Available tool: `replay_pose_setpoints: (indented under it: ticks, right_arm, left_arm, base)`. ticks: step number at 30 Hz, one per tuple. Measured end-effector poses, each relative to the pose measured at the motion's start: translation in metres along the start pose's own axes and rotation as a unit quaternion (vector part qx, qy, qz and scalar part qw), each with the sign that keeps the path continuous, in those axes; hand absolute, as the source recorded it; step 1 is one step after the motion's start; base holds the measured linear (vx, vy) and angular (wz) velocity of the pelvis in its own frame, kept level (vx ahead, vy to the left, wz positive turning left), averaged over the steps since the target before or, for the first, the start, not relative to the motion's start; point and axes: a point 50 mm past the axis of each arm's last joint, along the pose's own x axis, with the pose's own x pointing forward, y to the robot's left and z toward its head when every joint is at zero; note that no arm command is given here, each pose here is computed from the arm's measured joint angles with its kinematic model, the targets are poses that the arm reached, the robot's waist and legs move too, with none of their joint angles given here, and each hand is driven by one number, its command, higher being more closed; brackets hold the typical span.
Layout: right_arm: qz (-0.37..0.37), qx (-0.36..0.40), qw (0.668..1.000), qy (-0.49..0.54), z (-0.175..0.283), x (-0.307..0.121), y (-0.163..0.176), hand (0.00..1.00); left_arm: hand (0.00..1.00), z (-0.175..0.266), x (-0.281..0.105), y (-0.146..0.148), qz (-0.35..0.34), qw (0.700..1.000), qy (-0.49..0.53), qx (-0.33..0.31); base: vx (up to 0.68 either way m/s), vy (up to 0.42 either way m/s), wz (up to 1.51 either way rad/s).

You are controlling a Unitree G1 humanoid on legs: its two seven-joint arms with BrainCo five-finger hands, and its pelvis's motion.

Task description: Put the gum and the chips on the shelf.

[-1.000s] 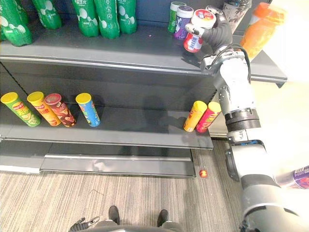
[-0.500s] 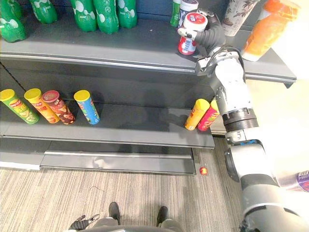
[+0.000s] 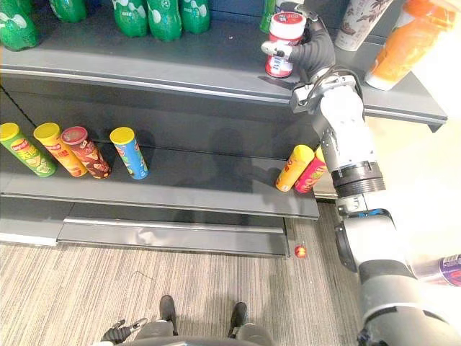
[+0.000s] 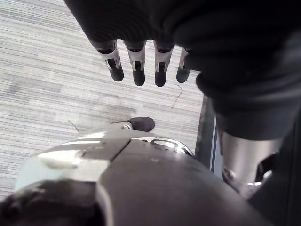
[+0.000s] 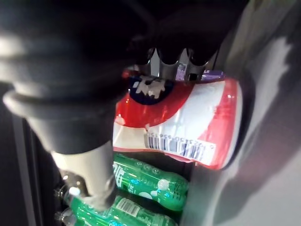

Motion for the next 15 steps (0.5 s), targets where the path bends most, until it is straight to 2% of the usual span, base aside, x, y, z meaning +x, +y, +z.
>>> replay_pose_setpoints:
  ticks: [15]
  right_arm:
    - [0.007,-0.002,1.000,0.005,-0.0076,-0.0066,0.0029,0.00]
  left_arm:
    - [0.00,0.0002,0.0000,-0.0002,0.000,1.000,0.000,0.001]
  base:
    - [0.00,0.000,0.00]
